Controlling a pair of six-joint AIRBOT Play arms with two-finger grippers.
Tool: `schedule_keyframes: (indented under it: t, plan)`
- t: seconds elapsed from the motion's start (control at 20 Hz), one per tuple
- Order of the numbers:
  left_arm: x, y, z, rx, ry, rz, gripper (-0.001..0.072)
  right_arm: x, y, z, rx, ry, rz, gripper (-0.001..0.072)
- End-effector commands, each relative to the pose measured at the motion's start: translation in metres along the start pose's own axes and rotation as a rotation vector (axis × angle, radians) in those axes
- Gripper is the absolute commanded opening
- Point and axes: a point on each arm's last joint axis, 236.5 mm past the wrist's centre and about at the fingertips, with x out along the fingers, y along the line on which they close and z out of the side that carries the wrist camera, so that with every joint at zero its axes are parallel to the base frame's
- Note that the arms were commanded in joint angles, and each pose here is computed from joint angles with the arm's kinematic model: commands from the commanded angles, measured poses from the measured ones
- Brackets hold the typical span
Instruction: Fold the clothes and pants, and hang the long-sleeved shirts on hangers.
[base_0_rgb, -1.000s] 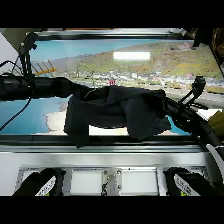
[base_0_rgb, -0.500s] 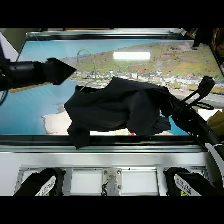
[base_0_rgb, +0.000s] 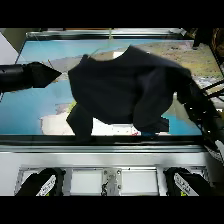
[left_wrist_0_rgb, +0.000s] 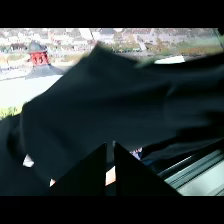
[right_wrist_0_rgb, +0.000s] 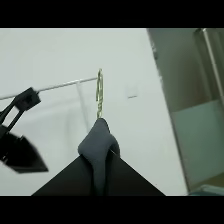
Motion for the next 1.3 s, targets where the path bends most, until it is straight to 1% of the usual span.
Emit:
schedule_keyframes:
  t: [0.0,0.15,0.25,0.35,0.6,0.75,1.0,1.25]
  plan:
    - [0.009,0.012,-0.020,-0.046,0.005,0.010,0.0050,0.001,-0.019,0.069,-0.204,-0.058,-0.107,0.0006]
    - [0.019,0.022,-0.038,-0.086,0.002,0.016,0.0050,-0.013,-0.033,0.130,-0.403,-0.098,-0.245,0.0006]
    - [0.024,0.030,-0.049,-0.108,-0.008,0.025,0.0050,-0.029,-0.040,0.173,-0.518,-0.126,-0.365,0.0006]
    - [0.028,0.036,-0.057,-0.127,-0.021,0.034,0.0050,-0.045,-0.040,0.210,-0.678,-0.141,-0.484,0.0006]
    - [0.035,0.046,-0.069,-0.152,-0.015,0.044,0.0049,-0.098,-0.045,0.296,-0.985,-0.163,-0.885,0.0006]
    - [0.039,0.050,-0.070,-0.161,-0.021,0.050,0.0050,-0.123,-0.046,0.335,-1.148,-0.134,-1.082,0.0006]
    - [0.050,0.058,-0.074,-0.184,0.014,0.055,0.0050,-0.137,-0.041,0.396,-1.283,-0.148,-1.236,0.0006]
    - [0.070,0.072,-0.087,-0.227,0.102,0.063,0.0049,-0.145,-0.024,0.444,-1.387,-0.184,-1.325,0.0006]
